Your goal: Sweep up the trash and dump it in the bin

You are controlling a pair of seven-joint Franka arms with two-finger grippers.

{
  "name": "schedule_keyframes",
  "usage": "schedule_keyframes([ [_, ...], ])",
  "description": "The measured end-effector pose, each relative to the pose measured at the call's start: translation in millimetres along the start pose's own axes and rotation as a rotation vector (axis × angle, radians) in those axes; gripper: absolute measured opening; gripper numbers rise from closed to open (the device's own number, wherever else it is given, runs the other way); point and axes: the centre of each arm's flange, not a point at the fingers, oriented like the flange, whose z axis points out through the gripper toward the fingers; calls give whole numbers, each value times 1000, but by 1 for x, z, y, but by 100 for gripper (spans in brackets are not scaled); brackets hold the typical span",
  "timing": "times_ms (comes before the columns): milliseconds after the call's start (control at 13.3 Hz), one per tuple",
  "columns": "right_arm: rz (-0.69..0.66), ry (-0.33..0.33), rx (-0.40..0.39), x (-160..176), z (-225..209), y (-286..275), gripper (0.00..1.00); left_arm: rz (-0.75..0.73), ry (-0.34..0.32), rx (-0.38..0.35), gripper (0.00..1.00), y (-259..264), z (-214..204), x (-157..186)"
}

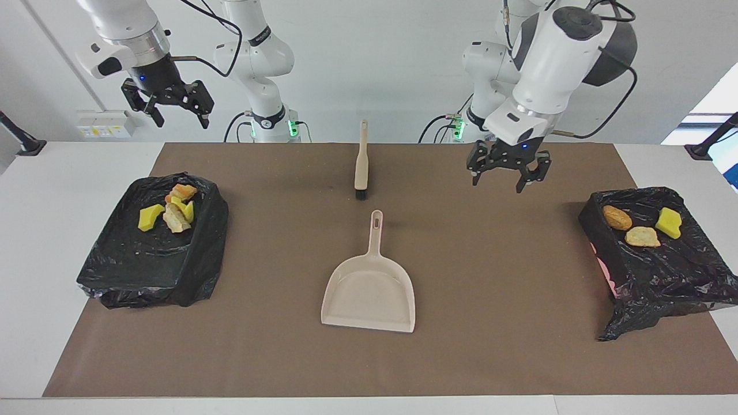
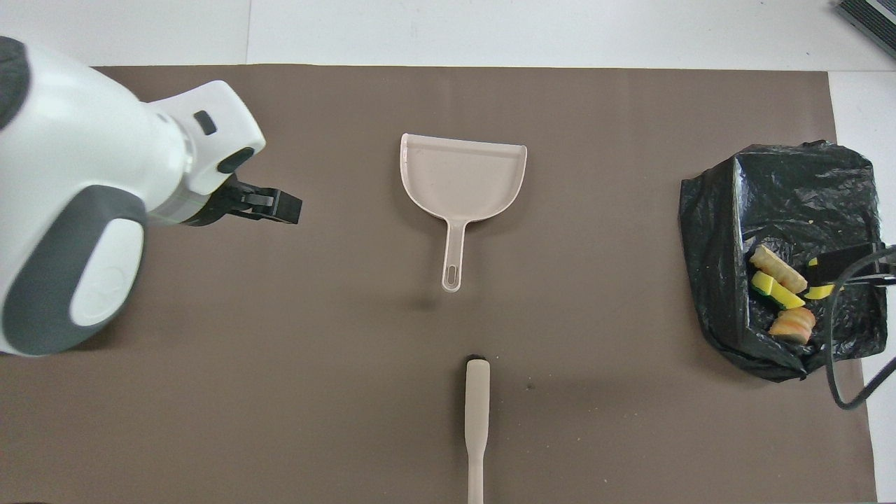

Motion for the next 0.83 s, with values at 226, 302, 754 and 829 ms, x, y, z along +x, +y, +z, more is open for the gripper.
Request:
schedule_keyframes([
  [226,1,0,0,0,0,1,100,14,-13,2,100,-37,-33,-26],
  [302,1,0,0,0,0,1,100,23,-26,6,100,-41,-38,-30],
  [754,2,0,0,0,0,1,100,29,-88,54,100,-45,-45,-29],
  [829,2,0,0,0,0,1,100,18,-92,55,100,-50,-45,-30],
])
